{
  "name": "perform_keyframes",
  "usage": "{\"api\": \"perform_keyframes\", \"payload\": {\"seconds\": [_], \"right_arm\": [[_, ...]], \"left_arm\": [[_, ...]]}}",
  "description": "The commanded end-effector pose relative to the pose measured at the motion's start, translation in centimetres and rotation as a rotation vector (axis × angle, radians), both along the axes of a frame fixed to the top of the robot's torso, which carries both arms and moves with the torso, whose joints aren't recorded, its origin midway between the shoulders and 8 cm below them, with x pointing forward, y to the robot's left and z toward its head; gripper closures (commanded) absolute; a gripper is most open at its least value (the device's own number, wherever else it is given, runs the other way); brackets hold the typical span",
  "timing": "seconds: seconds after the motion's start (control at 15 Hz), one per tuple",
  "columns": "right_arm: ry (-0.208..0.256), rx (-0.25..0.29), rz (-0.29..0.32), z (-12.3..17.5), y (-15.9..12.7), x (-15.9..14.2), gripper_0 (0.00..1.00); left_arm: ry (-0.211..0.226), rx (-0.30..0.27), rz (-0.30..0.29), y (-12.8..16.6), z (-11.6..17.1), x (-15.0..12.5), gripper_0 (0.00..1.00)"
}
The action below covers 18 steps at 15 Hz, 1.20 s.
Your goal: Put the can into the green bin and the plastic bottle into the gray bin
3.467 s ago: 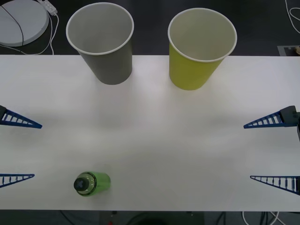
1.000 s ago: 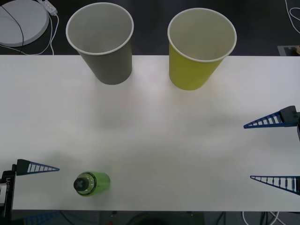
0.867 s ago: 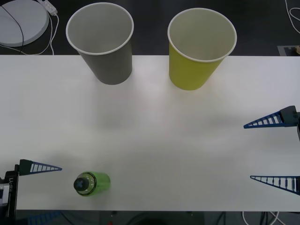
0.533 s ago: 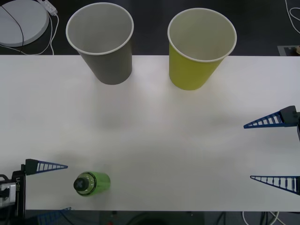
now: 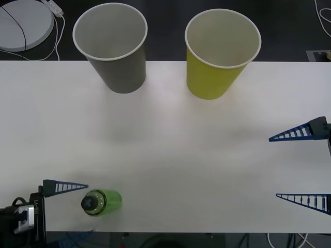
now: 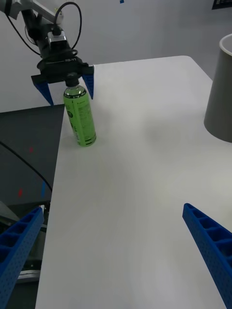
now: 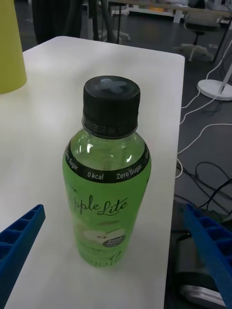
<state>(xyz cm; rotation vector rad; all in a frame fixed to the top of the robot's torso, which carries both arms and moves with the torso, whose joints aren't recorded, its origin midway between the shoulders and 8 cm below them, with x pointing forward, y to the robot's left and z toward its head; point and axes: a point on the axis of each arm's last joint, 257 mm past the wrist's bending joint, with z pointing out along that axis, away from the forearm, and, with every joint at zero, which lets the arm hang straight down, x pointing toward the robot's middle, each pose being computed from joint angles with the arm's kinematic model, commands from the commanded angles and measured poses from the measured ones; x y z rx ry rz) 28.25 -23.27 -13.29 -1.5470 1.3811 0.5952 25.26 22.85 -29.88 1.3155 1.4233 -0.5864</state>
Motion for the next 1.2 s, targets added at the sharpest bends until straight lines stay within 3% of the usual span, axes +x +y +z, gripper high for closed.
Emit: {"api": "perform_keyframes", "payload": {"seconds": [0.07, 0.53, 0.87, 1.2], "right_arm": [[0.0, 0.0, 0.0, 0.0, 0.0, 0.0, 0.0], [0.0, 0.0, 0.0, 0.0, 0.0, 0.0, 0.0], [0.0, 0.0, 0.0, 0.0, 0.0, 0.0, 0.0], [0.0, 0.0, 0.0, 0.0, 0.0, 0.0, 0.0]], "left_arm": [[-0.006, -0.017, 0.03, -1.0, -0.3, 0.6, 0.0], [-0.034, -0.003, 0.088, -2.6, -1.0, 2.6, 0.0], [-0.051, 0.015, 0.079, -3.3, -1.3, 2.6, 0.0], [-0.064, -0.002, 0.08, -4.6, -1.5, 2.6, 0.0]]}}
